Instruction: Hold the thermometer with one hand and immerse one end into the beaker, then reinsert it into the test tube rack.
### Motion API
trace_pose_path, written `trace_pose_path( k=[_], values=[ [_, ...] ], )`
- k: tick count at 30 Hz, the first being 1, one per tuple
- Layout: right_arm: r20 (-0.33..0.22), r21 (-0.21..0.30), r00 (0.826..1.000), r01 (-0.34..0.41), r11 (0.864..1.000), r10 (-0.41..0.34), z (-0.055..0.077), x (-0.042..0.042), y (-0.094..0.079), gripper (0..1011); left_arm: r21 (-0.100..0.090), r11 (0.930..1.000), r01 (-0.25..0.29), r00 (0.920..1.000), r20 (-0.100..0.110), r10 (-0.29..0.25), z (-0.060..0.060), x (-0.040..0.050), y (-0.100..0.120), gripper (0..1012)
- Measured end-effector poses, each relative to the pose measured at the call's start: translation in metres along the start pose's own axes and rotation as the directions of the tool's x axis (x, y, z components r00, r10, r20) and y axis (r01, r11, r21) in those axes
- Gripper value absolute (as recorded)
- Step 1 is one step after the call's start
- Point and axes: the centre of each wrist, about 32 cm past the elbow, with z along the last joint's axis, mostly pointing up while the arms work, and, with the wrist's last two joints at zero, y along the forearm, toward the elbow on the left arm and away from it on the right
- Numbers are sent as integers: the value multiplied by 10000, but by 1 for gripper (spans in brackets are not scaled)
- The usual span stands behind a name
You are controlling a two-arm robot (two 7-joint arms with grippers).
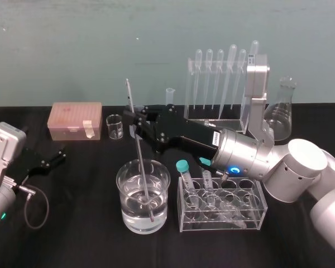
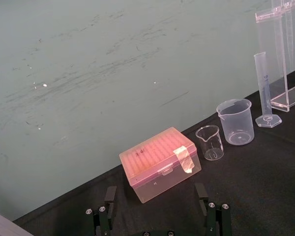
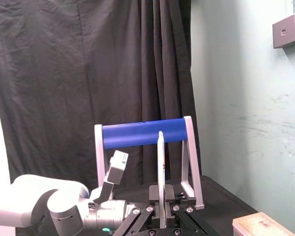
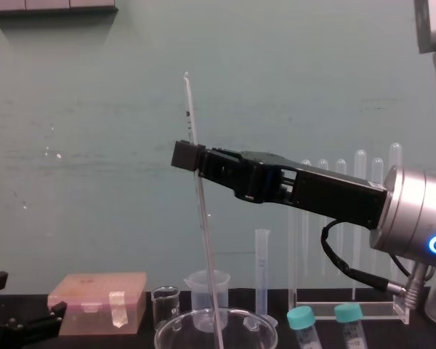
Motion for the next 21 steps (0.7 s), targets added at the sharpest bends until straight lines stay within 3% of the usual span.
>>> trace_pose_path(
  k=[21],
  values=[
    [-15, -23, 10000, -42, 10000, 42, -3, 25, 12, 58, 0, 10000, 0, 10000, 0, 0, 0, 0, 0, 1008]
  ],
)
